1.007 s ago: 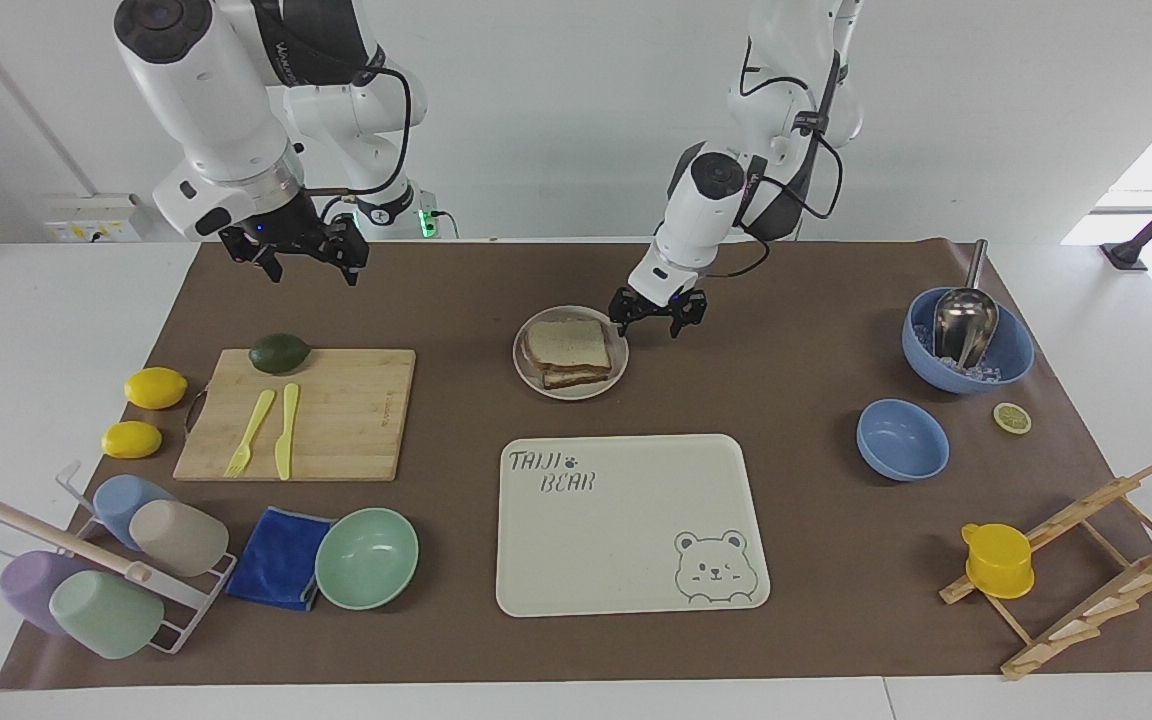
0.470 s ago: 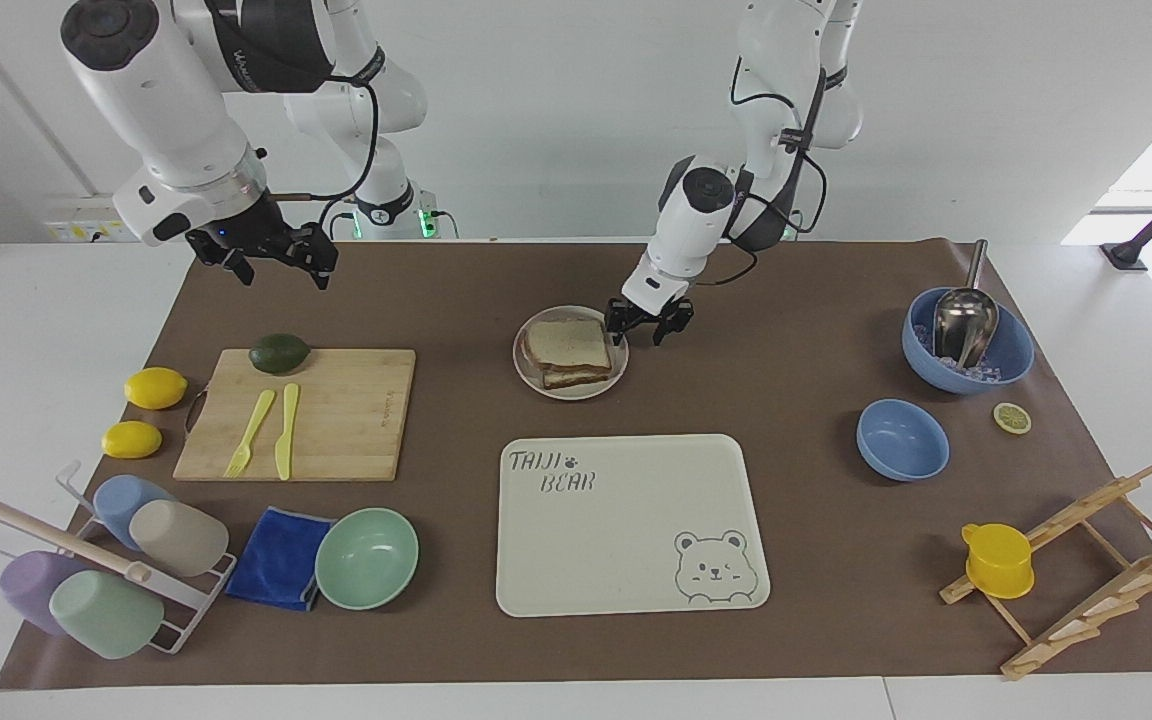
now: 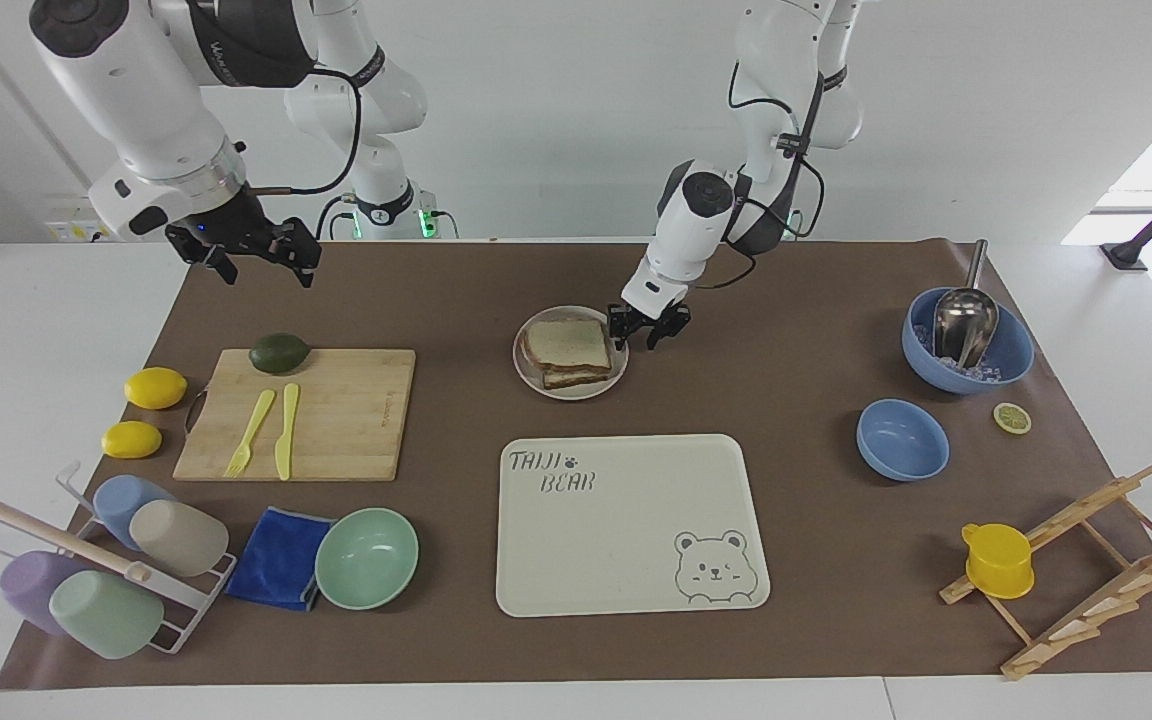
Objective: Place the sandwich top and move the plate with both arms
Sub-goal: 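Withdraw the right gripper while the left gripper reaches toward the plate, then grasp the plate rim nearest the robot with the left gripper, then slide the plate with the left gripper onto the bear placemat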
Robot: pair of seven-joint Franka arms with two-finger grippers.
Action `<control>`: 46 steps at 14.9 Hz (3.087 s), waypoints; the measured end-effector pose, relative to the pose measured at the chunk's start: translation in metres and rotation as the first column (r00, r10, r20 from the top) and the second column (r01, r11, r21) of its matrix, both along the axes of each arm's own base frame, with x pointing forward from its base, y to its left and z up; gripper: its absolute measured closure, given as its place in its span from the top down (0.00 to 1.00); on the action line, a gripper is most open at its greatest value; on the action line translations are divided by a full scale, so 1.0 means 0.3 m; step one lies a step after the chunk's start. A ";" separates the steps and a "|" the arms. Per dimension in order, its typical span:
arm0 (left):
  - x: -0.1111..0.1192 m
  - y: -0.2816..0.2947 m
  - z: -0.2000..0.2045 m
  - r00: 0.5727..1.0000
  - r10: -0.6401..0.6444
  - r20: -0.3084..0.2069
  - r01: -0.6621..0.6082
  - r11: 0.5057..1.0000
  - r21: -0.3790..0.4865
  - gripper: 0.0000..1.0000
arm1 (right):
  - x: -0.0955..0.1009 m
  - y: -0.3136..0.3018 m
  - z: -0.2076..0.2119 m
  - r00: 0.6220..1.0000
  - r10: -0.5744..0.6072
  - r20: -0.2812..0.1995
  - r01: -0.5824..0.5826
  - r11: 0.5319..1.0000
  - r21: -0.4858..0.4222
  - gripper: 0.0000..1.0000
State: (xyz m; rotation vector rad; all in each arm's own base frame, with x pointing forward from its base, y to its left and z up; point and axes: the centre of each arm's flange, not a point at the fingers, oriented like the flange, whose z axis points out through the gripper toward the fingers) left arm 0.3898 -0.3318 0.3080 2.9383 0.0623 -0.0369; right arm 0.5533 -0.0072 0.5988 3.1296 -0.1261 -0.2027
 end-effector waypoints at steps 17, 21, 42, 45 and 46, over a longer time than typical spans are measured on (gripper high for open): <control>0.003 -0.046 -0.008 0.999 -0.013 0.031 0.014 1.000 -0.022 0.08 | 0.001 -0.028 -0.007 1.000 -0.001 -0.006 0.001 1.000 0.002 1.00; 0.005 -0.046 -0.010 0.999 -0.017 0.031 0.018 1.000 -0.022 0.08 | 0.000 -0.028 -0.008 1.000 -0.001 -0.007 0.001 1.000 0.002 1.00; 0.491 0.109 0.373 0.989 0.140 -0.056 -0.147 0.979 -0.142 0.06 | -0.001 -0.031 -0.009 1.000 -0.003 -0.008 0.003 1.000 0.002 1.00; 0.594 0.097 0.362 0.984 0.169 -0.062 -0.177 0.968 -0.176 0.06 | -0.001 -0.031 -0.009 1.000 -0.003 -0.008 0.003 1.000 0.002 1.00; 0.627 0.086 0.346 0.983 0.172 -0.064 -0.181 0.967 -0.182 0.06 | -0.001 -0.031 -0.009 1.000 -0.003 -0.008 0.003 1.000 0.002 1.00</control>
